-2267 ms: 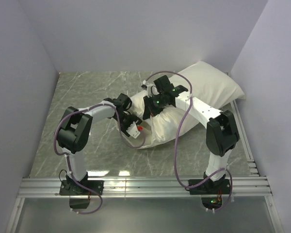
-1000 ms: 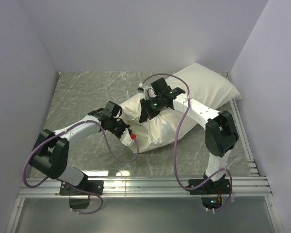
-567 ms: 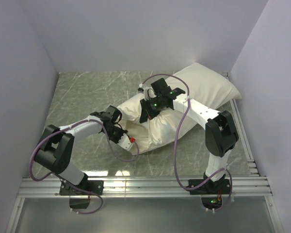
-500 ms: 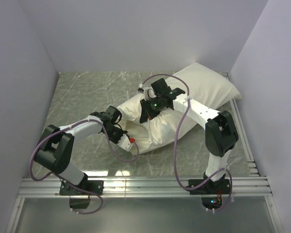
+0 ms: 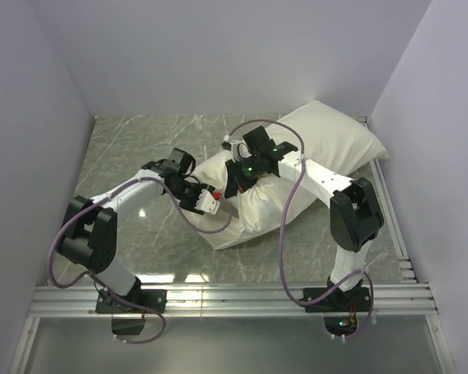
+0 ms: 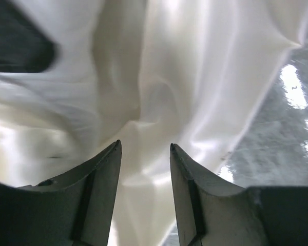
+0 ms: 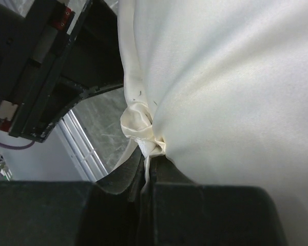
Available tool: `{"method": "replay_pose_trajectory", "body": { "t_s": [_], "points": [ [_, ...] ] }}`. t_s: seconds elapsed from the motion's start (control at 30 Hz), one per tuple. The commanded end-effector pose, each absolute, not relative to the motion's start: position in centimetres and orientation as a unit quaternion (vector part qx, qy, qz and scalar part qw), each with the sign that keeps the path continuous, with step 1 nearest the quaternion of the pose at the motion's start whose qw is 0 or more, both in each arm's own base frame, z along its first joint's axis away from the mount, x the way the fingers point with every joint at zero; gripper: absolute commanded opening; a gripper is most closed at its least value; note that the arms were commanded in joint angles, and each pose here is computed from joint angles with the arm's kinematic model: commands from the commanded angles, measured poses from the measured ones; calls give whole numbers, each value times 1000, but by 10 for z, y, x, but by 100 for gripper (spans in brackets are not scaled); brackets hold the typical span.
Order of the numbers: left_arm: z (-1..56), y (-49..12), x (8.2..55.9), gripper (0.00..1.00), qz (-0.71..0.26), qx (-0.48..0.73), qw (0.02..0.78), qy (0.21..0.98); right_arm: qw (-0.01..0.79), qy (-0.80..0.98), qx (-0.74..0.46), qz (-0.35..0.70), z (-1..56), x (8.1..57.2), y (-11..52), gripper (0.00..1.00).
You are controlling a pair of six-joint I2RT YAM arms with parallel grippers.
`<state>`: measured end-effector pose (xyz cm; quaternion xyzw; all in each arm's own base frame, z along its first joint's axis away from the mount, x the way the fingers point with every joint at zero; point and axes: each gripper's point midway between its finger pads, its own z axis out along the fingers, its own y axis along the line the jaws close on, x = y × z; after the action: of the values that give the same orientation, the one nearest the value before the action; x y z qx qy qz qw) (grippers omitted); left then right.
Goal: Put the pillow into the pillowcase
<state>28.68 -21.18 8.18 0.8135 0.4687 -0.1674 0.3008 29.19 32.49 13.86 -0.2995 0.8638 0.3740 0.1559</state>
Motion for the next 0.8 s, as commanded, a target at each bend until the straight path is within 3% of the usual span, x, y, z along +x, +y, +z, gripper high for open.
{"method": "replay_pose_trajectory", "body": {
  "t_s": [0.0, 0.17, 0.37, 0.57, 0.63, 0.7, 0.77],
  "points": [
    [93, -227, 292, 49, -201, 797, 316, 474, 176, 852, -301, 390, 153, 296, 324, 0],
    [93, -241, 301, 49, -195, 787, 338, 477, 175, 853, -297, 392, 153, 295, 324, 0],
    [86, -259, 302, 56, -171, 781, 376, 468, 169, 852, -296, 397, 153, 294, 325, 0],
    [66, -269, 291, 58, -181, 794, 346, 466, 166, 851, -294, 403, 155, 293, 327, 0],
    [61, -271, 292, 54, -177, 795, 343, 468, 166, 851, -293, 404, 155, 292, 326, 0],
    [50, -269, 288, 39, -181, 799, 322, 475, 167, 851, -296, 401, 154, 293, 326, 0],
    [45, -266, 288, 29, -177, 804, 305, 478, 167, 852, -299, 396, 153, 292, 325, 0]
  ]
}}
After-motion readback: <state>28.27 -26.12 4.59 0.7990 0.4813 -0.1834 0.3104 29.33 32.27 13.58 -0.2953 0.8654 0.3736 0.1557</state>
